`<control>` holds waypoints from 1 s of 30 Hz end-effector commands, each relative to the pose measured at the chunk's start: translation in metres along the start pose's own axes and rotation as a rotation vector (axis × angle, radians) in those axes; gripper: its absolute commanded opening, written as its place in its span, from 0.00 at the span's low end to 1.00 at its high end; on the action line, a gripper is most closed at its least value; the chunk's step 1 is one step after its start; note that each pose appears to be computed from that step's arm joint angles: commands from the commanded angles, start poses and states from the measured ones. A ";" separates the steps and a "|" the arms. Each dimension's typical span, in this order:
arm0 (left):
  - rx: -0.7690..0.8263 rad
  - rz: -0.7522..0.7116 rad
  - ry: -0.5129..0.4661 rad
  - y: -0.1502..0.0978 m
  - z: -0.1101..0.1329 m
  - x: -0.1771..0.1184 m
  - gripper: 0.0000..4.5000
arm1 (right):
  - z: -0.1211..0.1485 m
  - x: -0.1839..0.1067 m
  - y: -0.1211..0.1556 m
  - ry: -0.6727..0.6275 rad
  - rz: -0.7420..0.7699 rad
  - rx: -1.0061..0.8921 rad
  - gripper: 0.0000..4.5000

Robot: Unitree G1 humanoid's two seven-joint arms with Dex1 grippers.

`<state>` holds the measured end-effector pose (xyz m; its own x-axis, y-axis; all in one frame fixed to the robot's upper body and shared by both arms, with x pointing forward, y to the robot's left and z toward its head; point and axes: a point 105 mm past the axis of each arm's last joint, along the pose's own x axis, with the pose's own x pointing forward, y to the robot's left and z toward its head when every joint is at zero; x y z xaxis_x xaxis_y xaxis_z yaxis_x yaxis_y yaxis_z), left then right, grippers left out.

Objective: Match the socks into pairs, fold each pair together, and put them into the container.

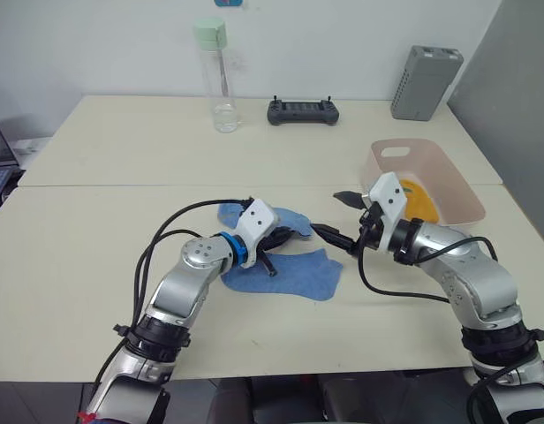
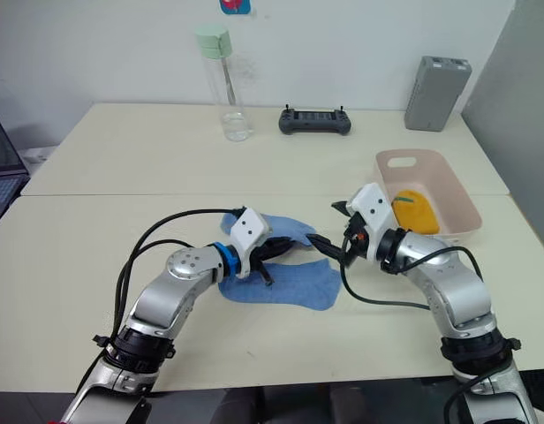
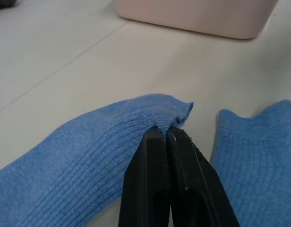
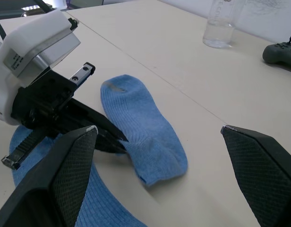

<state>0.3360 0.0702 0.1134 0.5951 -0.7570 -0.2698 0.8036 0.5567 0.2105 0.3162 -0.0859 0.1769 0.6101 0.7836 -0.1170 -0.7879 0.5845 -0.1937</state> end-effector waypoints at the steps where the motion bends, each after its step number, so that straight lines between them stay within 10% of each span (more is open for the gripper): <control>1: 0.014 -0.024 -0.039 -0.007 0.015 -0.002 0.10 | 0.006 -0.003 0.000 -0.025 -0.008 -0.028 1.00; 14: 0.135 0.160 -0.016 0.063 0.012 -0.068 0.98 | -0.020 0.006 0.010 0.103 0.081 -0.193 1.00; 30: 0.500 0.158 0.171 0.107 -0.031 -0.086 0.99 | -0.052 0.052 0.005 0.236 0.193 -0.611 1.00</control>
<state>0.3678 0.2113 0.1210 0.7329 -0.5724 -0.3677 0.6464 0.4173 0.6388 0.3456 -0.0584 0.1083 0.5209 0.7450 -0.4168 -0.7765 0.2107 -0.5939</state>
